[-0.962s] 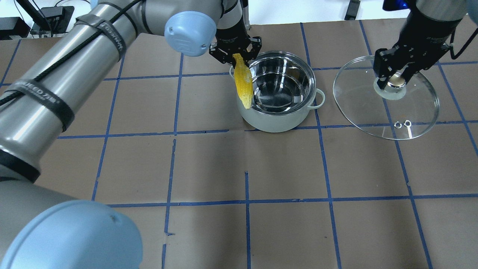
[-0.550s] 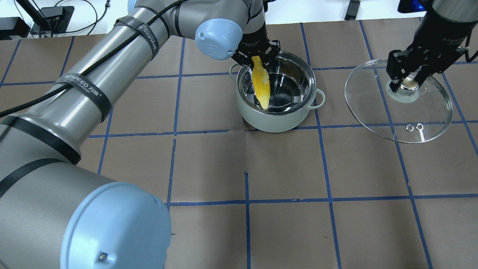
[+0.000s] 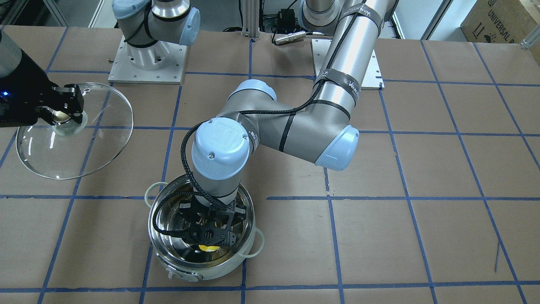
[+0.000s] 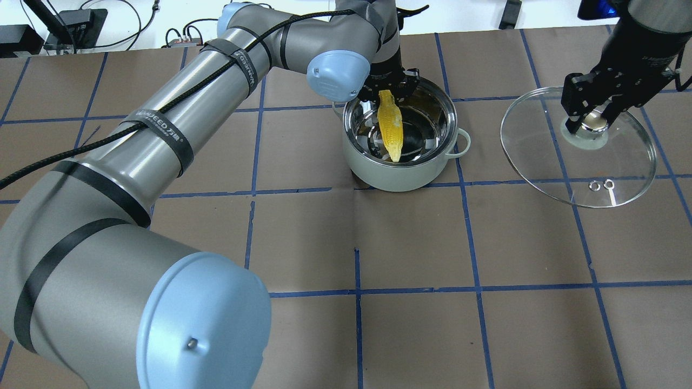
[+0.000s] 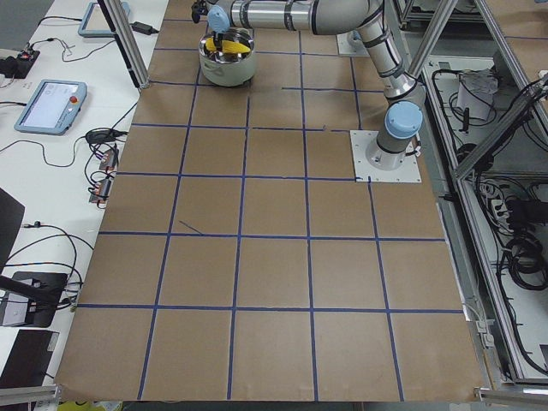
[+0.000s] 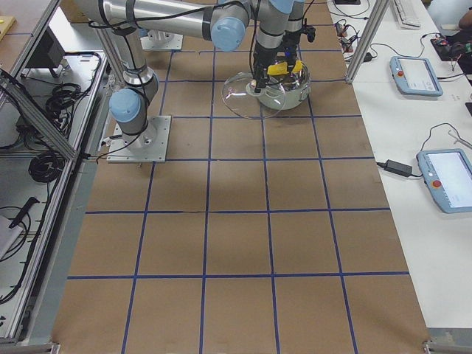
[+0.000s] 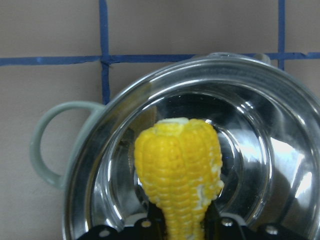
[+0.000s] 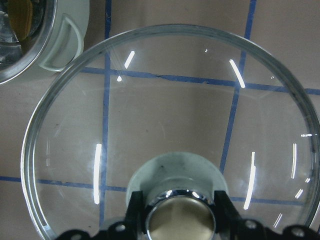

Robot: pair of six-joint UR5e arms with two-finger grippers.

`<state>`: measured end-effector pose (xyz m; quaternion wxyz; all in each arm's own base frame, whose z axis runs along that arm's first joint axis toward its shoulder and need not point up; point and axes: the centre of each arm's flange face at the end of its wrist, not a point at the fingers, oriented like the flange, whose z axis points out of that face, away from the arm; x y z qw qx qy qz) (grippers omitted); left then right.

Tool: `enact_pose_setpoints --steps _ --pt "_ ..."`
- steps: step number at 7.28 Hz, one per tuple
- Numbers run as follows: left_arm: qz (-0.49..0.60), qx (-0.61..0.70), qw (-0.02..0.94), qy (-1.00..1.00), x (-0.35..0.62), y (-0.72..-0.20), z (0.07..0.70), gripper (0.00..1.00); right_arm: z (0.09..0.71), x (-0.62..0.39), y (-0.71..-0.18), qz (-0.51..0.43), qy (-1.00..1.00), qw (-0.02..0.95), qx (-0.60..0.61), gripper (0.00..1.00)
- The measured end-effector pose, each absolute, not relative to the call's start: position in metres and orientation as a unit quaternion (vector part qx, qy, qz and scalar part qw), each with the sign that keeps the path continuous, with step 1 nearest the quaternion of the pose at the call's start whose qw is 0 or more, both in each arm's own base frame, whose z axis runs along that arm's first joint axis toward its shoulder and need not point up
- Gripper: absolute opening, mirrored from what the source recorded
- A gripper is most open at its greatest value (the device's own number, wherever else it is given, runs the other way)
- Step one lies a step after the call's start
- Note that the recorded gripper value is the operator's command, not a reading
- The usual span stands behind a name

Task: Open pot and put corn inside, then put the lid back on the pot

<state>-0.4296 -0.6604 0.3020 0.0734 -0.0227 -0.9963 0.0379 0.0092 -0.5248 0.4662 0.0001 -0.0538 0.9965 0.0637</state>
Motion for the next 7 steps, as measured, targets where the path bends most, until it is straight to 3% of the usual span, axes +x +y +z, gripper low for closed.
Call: enact_pose_setpoints --steps 3,7 --pt "0.026 -0.021 0.069 -0.997 -0.416 -0.653 0.324 1.0 0.467 0.011 -0.525 0.062 0.997 0.0 -0.052 0.31" --pt "0.004 -0.047 0.004 -0.999 -0.296 -0.633 0.4 1.0 0.464 0.1 -0.542 0.048 0.996 -0.002 -0.08 0.31"
